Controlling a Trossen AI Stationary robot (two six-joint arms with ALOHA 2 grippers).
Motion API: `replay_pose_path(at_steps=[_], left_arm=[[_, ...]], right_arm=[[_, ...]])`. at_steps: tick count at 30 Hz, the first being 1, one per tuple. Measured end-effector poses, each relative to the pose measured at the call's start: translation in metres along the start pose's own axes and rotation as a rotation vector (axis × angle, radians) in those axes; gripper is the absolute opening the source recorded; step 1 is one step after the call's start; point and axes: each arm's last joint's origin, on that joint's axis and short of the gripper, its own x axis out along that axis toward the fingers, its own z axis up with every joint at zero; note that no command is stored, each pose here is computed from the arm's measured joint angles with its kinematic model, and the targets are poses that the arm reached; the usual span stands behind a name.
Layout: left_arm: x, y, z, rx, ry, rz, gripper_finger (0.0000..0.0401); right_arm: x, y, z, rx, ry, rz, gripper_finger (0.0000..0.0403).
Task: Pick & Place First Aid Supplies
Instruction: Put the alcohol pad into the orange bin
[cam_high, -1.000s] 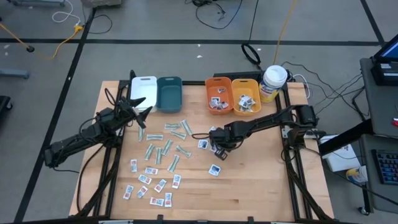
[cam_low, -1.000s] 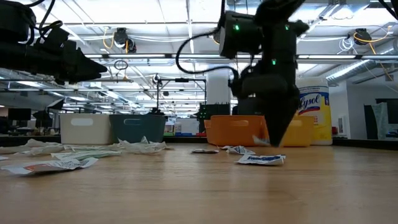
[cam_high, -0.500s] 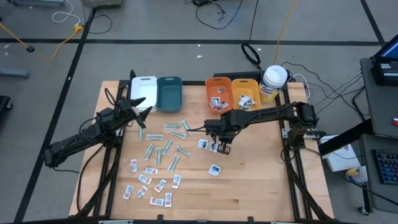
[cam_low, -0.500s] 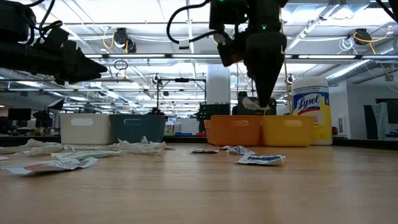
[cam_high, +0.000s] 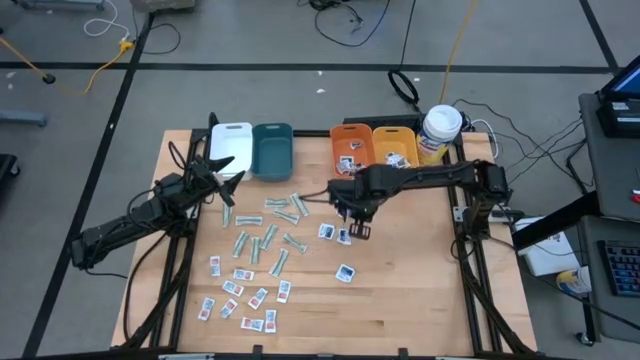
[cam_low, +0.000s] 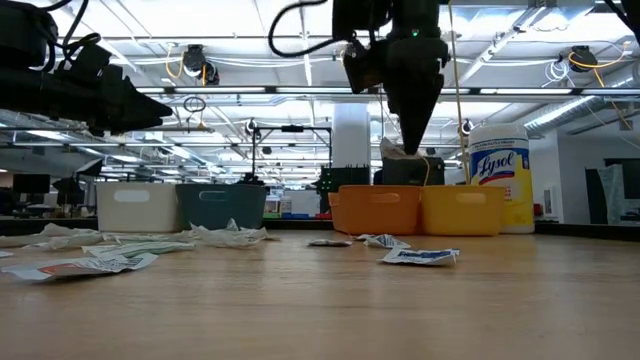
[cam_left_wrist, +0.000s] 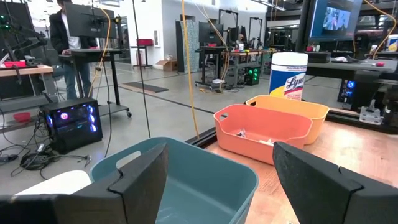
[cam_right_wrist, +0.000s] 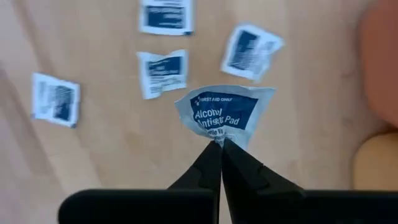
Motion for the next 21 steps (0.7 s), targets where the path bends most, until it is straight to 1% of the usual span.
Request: replay_pose_path(at_steps=[2, 7, 11, 17, 21], left_arm=[[0.000, 0.000, 0.000, 0.000, 0.000, 0.000, 0.0296], [0.000, 0.000, 0.000, 0.000, 0.000, 0.000, 0.0296], [0.000, 0.000, 0.000, 0.000, 0.000, 0.000, 0.0296], [0.000, 0.000, 0.000, 0.000, 0.000, 0.000, 0.0296], [0.000, 0.000, 0.000, 0.000, 0.000, 0.000, 0.0296]], right_arm=[[0.000, -0.012, 0.002, 0.001, -0.003, -0.013, 0.0001], [-0.001, -0.046, 0.007, -0.001, -0.024, -0.141, 0.0000], [-0.001, -0.073, 0.012, 0.007, -0.064, -0.154, 0.0000], [-0.004, -0.114, 0.018, 0.009, -0.143, -0.256, 0.0000], [-0.006, -0.137, 0.021, 0.004, -0.201, -0.284, 0.0000]])
